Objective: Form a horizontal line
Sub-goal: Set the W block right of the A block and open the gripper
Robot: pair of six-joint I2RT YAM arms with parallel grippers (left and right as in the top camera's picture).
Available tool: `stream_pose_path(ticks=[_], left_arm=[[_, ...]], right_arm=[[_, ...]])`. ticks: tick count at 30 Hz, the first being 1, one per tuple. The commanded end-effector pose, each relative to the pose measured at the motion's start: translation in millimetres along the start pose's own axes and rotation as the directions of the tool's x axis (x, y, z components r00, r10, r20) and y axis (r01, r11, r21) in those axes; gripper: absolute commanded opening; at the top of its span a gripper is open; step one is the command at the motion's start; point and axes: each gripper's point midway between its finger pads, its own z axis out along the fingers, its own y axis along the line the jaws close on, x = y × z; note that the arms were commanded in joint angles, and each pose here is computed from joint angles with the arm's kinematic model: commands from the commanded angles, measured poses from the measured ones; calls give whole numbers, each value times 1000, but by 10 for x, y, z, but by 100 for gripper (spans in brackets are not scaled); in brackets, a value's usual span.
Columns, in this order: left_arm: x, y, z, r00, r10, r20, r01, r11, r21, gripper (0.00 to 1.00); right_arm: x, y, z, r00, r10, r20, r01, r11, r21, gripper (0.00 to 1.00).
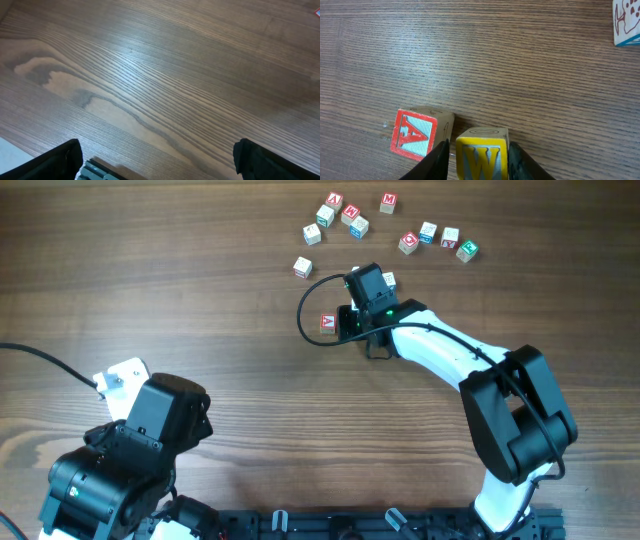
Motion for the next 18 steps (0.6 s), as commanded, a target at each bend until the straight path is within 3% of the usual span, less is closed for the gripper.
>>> stream_pose_path(ticks=[1,5,18], left_arm=[[1,9,1,1000,-19,2,19,1000,-2,100],[1,9,1,1000,-19,2,19,1000,-2,100],[2,8,1,1000,-19,1,19,1000,-2,100]], right_arm=[[-19,8,26,1000,15,-1,-15,1000,-2,33],[-3,3,26,1000,15,-7,-15,1000,0,27],[-30,40,24,998,66,1,-66,998,-19,28]])
